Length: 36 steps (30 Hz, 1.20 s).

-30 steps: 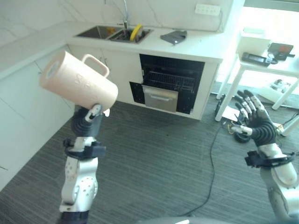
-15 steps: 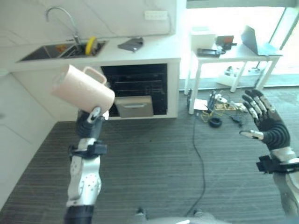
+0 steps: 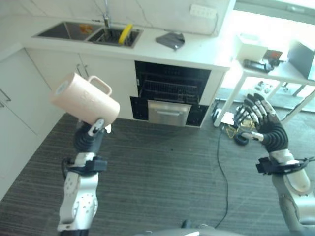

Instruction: Place the dishes in the dishwasher.

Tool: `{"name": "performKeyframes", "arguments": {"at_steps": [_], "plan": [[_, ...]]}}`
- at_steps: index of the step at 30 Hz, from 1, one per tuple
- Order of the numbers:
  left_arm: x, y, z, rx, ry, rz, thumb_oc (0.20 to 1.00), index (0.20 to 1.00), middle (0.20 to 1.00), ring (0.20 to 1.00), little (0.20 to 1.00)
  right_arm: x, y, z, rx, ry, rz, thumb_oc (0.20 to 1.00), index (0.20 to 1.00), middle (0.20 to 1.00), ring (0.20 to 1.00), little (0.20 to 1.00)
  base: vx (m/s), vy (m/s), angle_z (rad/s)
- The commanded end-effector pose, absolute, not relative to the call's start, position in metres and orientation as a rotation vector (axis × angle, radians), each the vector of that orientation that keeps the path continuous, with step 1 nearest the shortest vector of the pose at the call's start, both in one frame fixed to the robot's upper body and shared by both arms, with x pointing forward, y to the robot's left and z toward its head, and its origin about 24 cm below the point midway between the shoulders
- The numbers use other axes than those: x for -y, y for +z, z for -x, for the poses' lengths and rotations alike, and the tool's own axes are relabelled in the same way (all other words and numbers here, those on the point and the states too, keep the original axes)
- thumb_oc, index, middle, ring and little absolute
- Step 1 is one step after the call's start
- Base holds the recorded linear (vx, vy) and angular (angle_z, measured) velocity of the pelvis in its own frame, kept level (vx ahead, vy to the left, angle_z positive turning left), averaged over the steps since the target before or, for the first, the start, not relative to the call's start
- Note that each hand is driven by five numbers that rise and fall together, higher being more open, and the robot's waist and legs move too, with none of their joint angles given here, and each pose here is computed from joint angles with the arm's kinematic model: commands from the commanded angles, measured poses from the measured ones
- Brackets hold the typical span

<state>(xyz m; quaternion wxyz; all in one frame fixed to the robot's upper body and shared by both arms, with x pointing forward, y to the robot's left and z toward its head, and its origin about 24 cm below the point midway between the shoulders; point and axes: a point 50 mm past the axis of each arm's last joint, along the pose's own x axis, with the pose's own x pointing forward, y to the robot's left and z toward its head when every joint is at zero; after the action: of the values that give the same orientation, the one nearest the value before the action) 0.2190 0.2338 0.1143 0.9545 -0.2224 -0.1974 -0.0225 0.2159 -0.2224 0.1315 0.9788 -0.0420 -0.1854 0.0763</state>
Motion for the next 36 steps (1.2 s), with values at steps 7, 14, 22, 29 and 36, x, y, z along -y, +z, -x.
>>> {"name": "performKeyframes", "arguments": {"at_steps": [7,14,22,29,36], "plan": [[-0.223,0.154,-0.222,0.570,-0.151,0.421,0.200,0.200,0.200,0.200,0.200,0.218,0.162,-0.221,0.537,0.155,0.068,1.000,1.000,1.000,1.000,1.000,0.25,-0.311,0.00],[-0.227,0.147,-0.214,0.569,-0.137,0.427,0.200,0.200,0.200,0.200,0.200,0.219,0.159,-0.220,0.520,0.174,0.088,1.000,1.000,1.000,1.000,1.000,0.17,-0.182,-0.01],[-0.232,0.135,-0.210,0.578,-0.108,0.451,0.200,0.200,0.200,0.200,0.200,0.229,0.156,-0.218,0.505,0.210,0.130,1.000,1.000,1.000,1.000,1.000,0.27,0.294,-0.07],[-0.232,0.143,-0.218,0.584,-0.138,0.442,0.200,0.200,0.200,0.200,0.200,0.229,0.161,-0.213,0.512,0.179,0.111,1.000,1.000,1.000,1.000,1.000,0.31,0.408,0.01],[-0.224,0.155,-0.225,0.568,-0.195,0.389,0.200,0.200,0.200,0.200,0.200,0.216,0.153,-0.215,0.497,0.134,0.088,1.000,1.000,1.000,1.000,1.000,0.28,0.365,0.41]]}}
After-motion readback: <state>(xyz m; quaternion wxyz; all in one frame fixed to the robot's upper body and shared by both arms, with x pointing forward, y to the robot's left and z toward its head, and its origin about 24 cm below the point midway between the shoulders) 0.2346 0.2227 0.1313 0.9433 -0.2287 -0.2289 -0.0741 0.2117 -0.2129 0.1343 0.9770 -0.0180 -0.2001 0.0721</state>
